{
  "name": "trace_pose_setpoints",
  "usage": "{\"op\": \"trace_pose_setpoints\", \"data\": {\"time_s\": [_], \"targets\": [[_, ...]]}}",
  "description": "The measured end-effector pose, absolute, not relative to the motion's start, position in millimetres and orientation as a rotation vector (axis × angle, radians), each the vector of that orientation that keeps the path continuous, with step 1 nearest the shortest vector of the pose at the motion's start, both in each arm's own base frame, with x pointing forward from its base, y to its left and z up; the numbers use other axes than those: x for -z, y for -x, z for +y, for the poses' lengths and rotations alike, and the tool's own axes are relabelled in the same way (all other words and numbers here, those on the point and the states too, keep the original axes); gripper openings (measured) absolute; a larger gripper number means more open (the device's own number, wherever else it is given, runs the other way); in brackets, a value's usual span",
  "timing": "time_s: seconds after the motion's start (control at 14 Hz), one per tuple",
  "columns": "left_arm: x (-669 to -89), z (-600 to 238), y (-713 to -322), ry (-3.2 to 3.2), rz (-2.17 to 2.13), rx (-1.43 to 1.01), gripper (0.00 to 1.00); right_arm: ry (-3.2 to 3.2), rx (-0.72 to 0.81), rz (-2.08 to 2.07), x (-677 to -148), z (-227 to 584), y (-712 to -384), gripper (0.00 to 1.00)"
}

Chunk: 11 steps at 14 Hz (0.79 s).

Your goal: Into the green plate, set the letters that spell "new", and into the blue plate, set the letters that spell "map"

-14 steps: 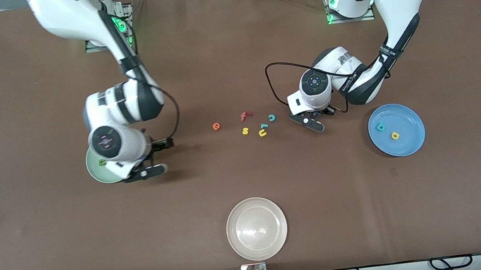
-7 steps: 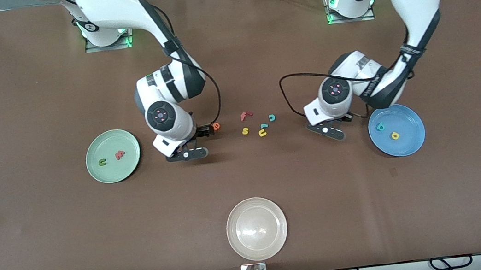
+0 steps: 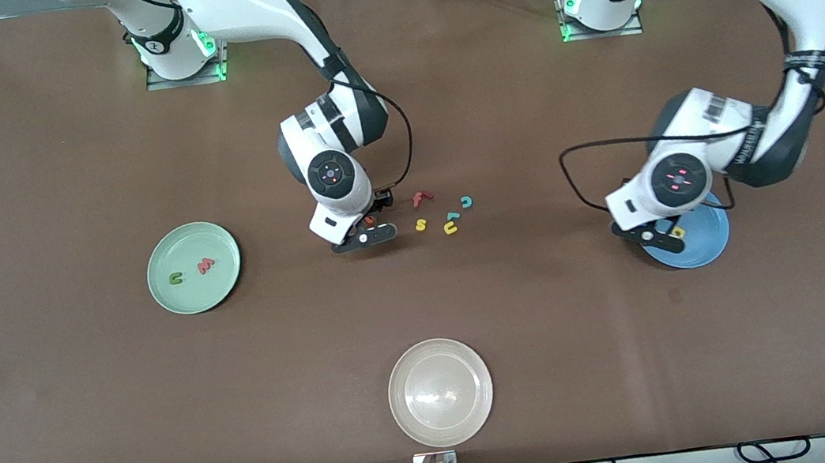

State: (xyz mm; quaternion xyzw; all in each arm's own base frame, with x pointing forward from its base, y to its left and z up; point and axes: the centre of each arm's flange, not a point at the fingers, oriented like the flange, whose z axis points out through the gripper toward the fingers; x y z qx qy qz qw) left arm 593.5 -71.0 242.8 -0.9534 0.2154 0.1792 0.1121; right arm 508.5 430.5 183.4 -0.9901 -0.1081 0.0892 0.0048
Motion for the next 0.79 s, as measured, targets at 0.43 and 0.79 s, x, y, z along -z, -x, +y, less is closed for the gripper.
{"op": "trace_pose_setpoints", "data": {"time_s": [0.43, 0.79], "targets": [[-219.0, -49.7, -597.5, 2.861, 0.601, -0.551, 0.48, 3.105, -0.231, -0.459, -174.2, 437.2, -504.8, 0.6], [-248.1, -66.1, -615.3, 2.883, 0.617, -0.454, 0.97, 3.106, -0.225, -0.464, -174.8, 436.7, -505.8, 0.46]]}}
